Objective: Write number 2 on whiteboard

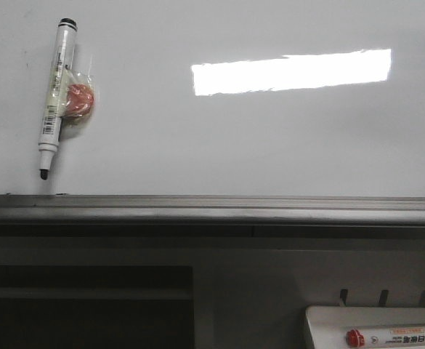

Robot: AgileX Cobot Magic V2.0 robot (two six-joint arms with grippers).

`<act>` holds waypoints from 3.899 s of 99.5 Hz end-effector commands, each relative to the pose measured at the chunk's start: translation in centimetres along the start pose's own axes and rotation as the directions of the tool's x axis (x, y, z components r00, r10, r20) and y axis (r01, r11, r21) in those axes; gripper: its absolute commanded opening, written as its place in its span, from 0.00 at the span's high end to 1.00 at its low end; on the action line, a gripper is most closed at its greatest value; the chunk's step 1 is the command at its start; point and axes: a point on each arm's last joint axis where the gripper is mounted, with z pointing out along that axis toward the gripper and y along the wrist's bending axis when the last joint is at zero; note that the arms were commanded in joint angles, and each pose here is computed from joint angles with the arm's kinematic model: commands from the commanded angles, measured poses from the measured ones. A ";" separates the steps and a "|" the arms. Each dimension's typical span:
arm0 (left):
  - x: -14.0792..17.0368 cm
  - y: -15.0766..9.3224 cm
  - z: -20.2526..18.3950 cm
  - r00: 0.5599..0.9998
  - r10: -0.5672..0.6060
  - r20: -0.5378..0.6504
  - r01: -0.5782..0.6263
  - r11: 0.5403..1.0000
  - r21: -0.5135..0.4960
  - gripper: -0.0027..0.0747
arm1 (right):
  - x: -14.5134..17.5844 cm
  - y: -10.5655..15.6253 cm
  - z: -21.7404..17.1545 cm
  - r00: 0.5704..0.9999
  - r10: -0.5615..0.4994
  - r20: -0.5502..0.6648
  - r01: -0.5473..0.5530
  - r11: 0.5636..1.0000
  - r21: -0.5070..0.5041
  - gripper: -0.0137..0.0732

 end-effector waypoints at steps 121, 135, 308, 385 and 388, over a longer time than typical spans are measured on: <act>-1.4 -8.8 0.4 0.410 0.888 0.210 -0.899 0.355 0.256 0.99 | -9.5 9.3 2.5 0.736 -0.677 -0.014 0.584 0.645 -0.494 0.34; -0.9 -9.5 -0.2 0.371 0.895 0.248 -0.913 0.303 0.274 0.99 | -9.1 12.6 5.0 0.694 -0.719 0.034 0.598 0.550 -0.582 0.34; 4.1 -3.4 -16.9 0.671 0.430 0.605 -0.531 0.847 -0.012 0.99 | -5.5 12.2 18.5 0.656 -0.755 -0.010 0.692 0.607 -0.392 0.93; 5.0 -3.5 -17.2 0.695 0.376 0.613 -0.513 0.856 0.058 0.99 | -12.4 0.8 17.2 0.635 -0.675 -0.377 0.661 0.726 -0.188 0.92; 5.0 -3.5 -17.2 0.695 0.376 0.613 -0.513 0.856 0.058 0.99 | -12.3 0.5 16.7 0.632 -0.661 -0.405 0.648 0.737 -0.192 0.91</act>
